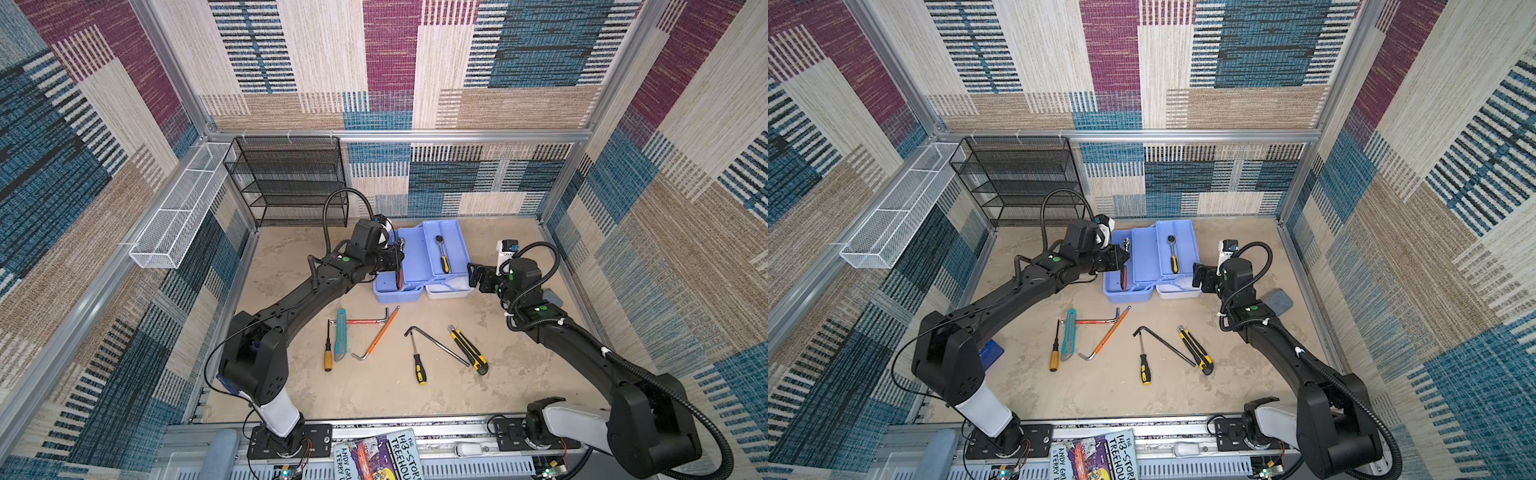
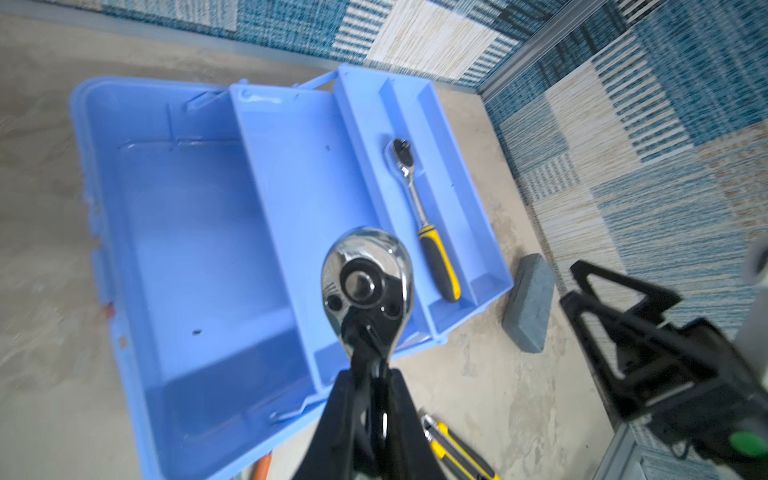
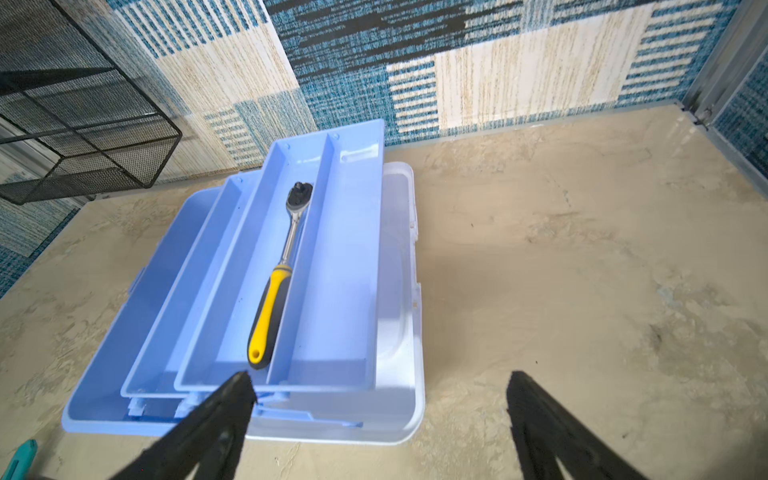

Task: Pack the tool kit
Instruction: 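Lift the red-handled ratchet with the left gripper over the tray while right withdraws, then lower the red-handled ratchet into the top tray and open the left gripper, then grasp the black-yellow screwdriver with the right gripper while left draws back toward the tools, then lift and carry the black-yellow screwdriver over the top tray with the right gripper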

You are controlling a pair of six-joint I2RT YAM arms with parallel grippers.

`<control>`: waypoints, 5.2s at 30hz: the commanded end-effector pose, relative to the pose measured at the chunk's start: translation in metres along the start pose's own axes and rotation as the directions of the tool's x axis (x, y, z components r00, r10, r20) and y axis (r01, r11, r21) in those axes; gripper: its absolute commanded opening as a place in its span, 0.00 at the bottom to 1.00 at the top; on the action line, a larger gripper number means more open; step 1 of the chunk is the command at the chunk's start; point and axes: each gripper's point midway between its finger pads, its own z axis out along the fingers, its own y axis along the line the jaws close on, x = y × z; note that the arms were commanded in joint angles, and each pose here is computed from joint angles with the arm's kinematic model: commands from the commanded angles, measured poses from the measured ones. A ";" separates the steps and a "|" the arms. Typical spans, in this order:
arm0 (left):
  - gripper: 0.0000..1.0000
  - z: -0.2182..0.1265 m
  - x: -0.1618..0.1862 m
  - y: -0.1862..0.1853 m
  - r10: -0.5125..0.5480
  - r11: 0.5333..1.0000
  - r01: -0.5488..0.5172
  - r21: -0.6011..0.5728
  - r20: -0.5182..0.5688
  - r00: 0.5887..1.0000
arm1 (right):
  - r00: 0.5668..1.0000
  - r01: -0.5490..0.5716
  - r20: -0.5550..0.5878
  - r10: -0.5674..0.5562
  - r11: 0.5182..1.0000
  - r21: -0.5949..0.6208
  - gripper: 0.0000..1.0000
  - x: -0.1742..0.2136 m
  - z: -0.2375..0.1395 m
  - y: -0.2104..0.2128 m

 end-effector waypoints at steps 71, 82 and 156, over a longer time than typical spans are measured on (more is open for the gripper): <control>0.99 -0.010 0.030 0.018 0.170 0.965 -0.161 -0.207 0.029 0.985 | 0.918 -0.086 -0.394 0.036 0.990 -0.110 0.61 0.157 -0.052 0.138; 0.99 -0.072 0.082 0.102 0.090 0.904 -0.069 -0.422 0.030 0.995 | 0.856 -0.022 -0.515 -0.049 0.991 -0.132 0.50 0.211 -0.048 0.166; 0.99 -0.159 0.158 0.197 -0.050 0.753 0.057 -0.656 0.030 0.998 | 0.829 0.108 -0.518 -0.210 0.969 -0.221 0.00 0.200 -0.037 0.172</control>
